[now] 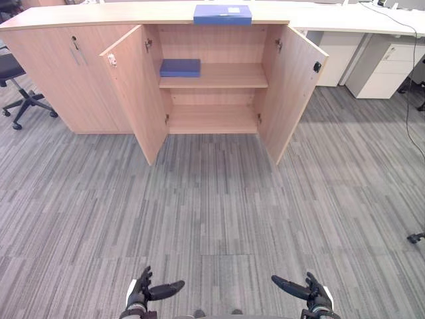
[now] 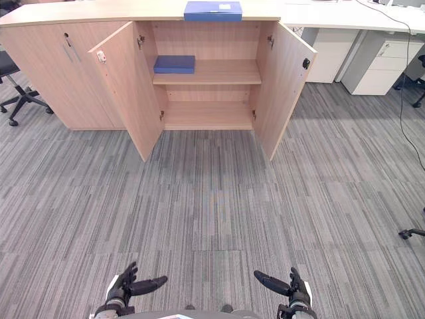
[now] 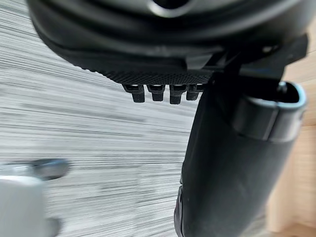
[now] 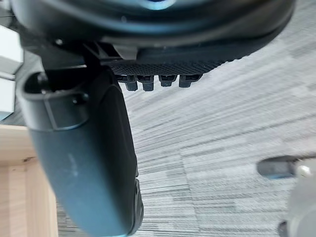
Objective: Walk over to the cabinet, pick up the folder, carry it to the office cabinet, place the folder inside the office cabinet, then close the office cabinet door
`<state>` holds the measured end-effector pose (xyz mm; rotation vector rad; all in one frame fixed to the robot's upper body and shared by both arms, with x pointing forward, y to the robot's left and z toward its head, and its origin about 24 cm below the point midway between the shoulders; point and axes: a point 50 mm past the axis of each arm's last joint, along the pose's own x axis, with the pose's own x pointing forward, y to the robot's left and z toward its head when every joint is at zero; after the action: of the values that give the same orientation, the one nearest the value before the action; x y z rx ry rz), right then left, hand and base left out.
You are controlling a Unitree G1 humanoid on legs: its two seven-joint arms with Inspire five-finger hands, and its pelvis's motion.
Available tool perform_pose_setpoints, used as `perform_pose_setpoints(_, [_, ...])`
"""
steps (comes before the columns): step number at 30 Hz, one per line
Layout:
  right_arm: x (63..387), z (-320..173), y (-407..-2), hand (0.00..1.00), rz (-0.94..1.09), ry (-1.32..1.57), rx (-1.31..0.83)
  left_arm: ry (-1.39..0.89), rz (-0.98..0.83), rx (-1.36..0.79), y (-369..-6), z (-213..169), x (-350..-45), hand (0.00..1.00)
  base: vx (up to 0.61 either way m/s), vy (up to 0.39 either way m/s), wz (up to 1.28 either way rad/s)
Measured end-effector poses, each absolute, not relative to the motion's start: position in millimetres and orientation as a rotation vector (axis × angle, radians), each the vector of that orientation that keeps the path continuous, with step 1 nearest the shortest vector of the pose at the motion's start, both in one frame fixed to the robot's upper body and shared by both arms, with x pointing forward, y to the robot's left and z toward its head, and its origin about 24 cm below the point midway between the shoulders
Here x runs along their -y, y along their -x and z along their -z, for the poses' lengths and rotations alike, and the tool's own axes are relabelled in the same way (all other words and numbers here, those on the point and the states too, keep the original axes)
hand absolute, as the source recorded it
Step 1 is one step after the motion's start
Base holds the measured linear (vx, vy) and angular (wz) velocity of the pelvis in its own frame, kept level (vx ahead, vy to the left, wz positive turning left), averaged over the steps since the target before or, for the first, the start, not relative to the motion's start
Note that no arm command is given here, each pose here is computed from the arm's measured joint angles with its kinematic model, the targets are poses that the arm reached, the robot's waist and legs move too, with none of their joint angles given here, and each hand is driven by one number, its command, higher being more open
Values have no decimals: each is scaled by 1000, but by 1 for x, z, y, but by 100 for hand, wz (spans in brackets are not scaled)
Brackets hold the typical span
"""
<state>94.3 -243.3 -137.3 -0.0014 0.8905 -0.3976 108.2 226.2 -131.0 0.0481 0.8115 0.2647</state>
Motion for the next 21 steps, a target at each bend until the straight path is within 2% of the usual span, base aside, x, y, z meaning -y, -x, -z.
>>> perform_pose_setpoints(10, [248, 132, -104, 100, 373, 34, -859, -30, -312, -779, -107, 125, -235, 100, 12, 11, -1])
perform_pose_setpoints(21, [254, 109, -144, 100, 379, 36, -695, 35, -387, -700, -109, 114, -239, 100, 17, 21, -23])
